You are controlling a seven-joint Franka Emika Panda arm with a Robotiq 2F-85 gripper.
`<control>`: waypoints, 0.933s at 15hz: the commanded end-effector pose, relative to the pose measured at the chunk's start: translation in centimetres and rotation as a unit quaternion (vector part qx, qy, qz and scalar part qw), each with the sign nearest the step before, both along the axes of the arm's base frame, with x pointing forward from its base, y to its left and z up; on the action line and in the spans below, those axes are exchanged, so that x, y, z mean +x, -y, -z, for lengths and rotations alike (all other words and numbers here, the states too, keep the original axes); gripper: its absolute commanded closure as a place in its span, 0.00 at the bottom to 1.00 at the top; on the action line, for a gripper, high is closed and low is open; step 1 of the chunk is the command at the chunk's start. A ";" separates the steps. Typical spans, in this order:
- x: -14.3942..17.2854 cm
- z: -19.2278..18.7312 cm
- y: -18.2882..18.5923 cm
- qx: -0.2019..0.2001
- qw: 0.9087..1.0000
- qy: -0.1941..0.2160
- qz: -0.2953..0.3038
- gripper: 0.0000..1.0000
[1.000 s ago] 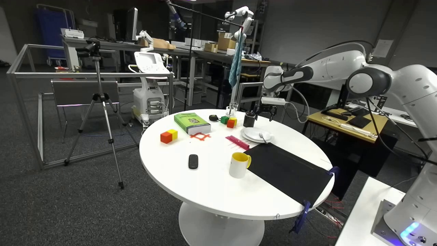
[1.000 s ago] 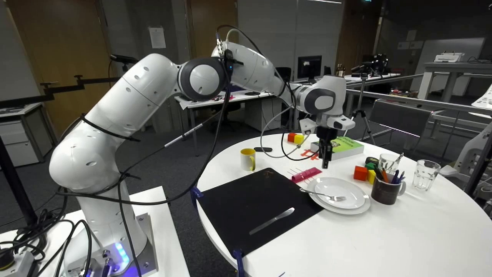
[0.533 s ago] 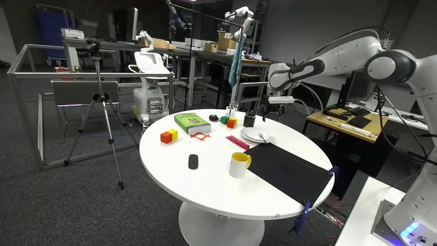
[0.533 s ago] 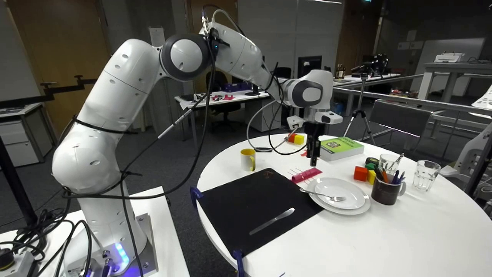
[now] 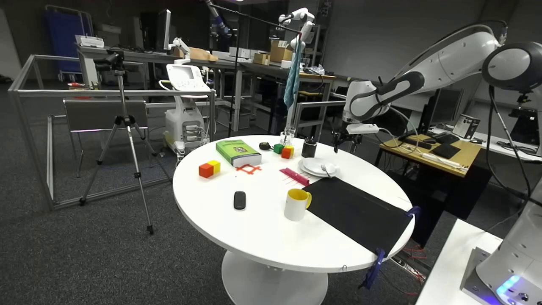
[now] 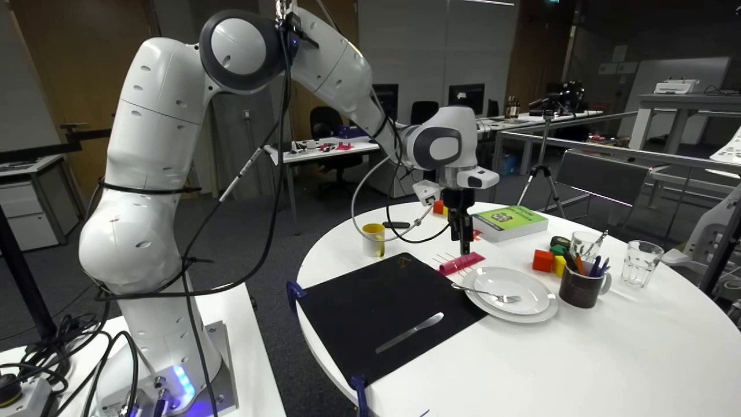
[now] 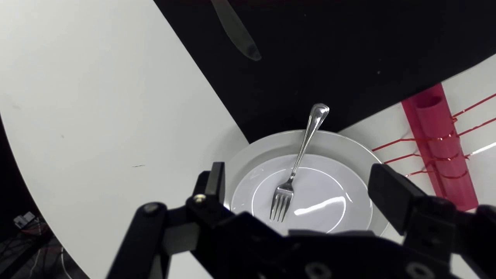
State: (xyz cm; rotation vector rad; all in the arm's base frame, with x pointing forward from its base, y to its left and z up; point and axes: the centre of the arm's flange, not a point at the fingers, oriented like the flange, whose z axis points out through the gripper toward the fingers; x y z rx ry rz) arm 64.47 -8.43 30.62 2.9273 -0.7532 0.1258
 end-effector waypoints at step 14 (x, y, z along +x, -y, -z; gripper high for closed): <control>-20.8 -2.7 2.8 0.027 0.997 0.057 -0.052 0.00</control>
